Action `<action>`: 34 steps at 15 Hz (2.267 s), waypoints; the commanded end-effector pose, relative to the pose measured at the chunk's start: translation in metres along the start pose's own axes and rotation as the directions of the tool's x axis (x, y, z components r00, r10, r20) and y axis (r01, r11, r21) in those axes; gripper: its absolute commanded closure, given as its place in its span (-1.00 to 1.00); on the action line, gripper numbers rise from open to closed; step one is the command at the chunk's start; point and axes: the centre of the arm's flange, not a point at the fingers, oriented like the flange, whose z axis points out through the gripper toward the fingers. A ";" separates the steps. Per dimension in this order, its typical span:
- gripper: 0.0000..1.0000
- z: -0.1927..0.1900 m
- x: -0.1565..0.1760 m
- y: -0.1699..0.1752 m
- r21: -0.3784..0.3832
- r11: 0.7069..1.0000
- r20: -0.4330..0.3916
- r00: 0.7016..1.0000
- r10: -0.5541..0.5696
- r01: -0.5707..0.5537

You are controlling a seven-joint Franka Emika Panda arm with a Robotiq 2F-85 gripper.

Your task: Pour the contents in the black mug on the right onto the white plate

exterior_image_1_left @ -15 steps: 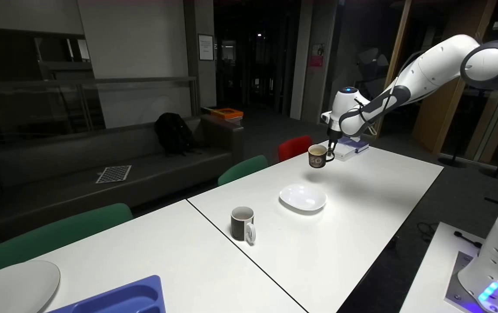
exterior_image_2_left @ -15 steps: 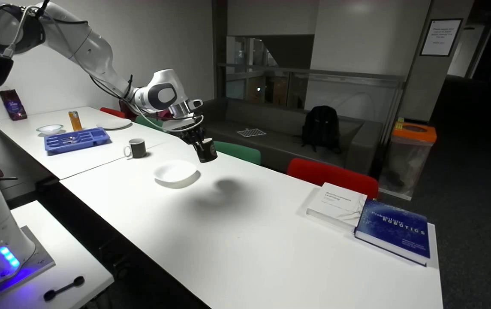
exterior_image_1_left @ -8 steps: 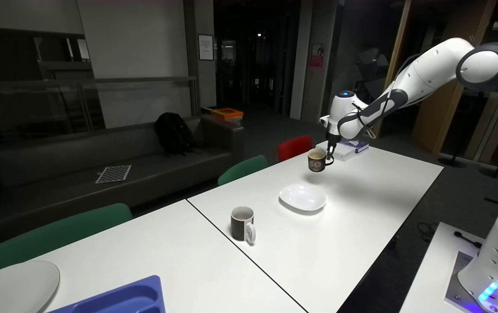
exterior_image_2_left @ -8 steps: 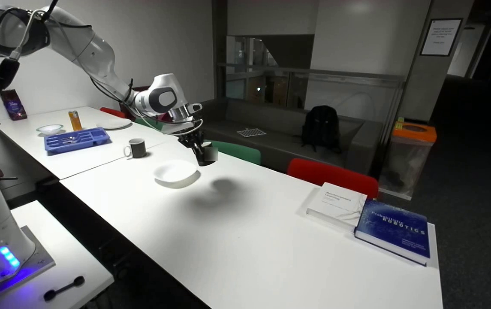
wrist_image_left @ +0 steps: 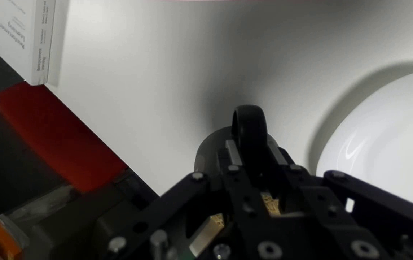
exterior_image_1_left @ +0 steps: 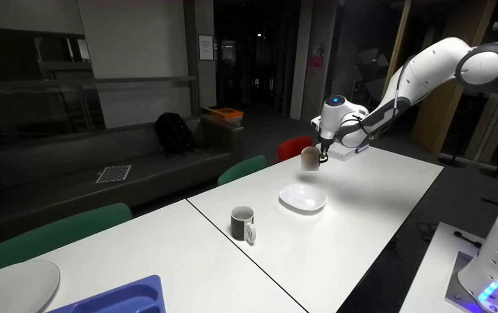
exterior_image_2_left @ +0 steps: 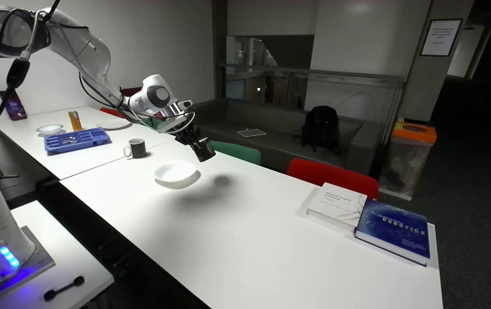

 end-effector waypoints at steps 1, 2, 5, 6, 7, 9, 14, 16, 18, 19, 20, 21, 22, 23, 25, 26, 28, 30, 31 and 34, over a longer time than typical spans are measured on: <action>0.90 -0.012 0.013 -0.008 -0.101 0.994 -0.003 0.999 -0.051 0.050; 0.90 -0.011 0.015 -0.013 -0.122 0.990 0.005 0.997 -0.073 0.073; 0.90 -0.009 0.022 -0.024 -0.180 0.973 0.037 0.989 -0.140 0.145; 0.90 -0.009 0.024 -0.027 -0.199 0.965 0.049 0.986 -0.161 0.168; 0.90 -0.008 0.025 -0.029 -0.218 0.958 0.062 0.982 -0.177 0.186; 0.90 -0.006 0.028 -0.035 -0.262 0.936 0.100 0.971 -0.216 0.236; 0.90 -0.003 0.035 -0.046 -0.337 0.876 0.171 0.938 -0.302 0.344; 0.90 -0.002 0.039 -0.051 -0.352 0.857 0.183 0.926 -0.331 0.376; 0.90 -0.003 0.042 -0.056 -0.371 0.837 0.197 0.915 -0.352 0.402; 0.90 -0.004 0.043 -0.058 -0.382 0.827 0.205 0.910 -0.360 0.413; 0.90 -0.004 0.044 -0.060 -0.393 0.815 0.215 0.905 -0.368 0.425; 0.90 -0.004 0.044 -0.062 -0.404 0.802 0.226 0.898 -0.378 0.440; 0.90 -0.005 0.045 -0.064 -0.418 0.788 0.239 0.892 -0.384 0.451; 0.90 -0.005 0.045 -0.067 -0.428 0.776 0.249 0.886 -0.392 0.463; 0.90 -0.004 0.045 -0.072 -0.446 0.753 0.268 0.875 -0.404 0.484; 0.90 -0.005 0.045 -0.074 -0.452 0.743 0.275 0.869 -0.411 0.494; 0.90 -0.006 0.046 -0.079 -0.463 0.725 0.287 0.860 -0.421 0.510; 0.90 -0.008 0.047 -0.085 -0.471 0.708 0.298 0.850 -0.435 0.527; 0.90 -0.010 0.047 -0.089 -0.474 0.701 0.299 0.846 -0.442 0.533; 0.90 -0.016 0.045 -0.100 -0.479 0.686 0.278 0.836 -0.473 0.548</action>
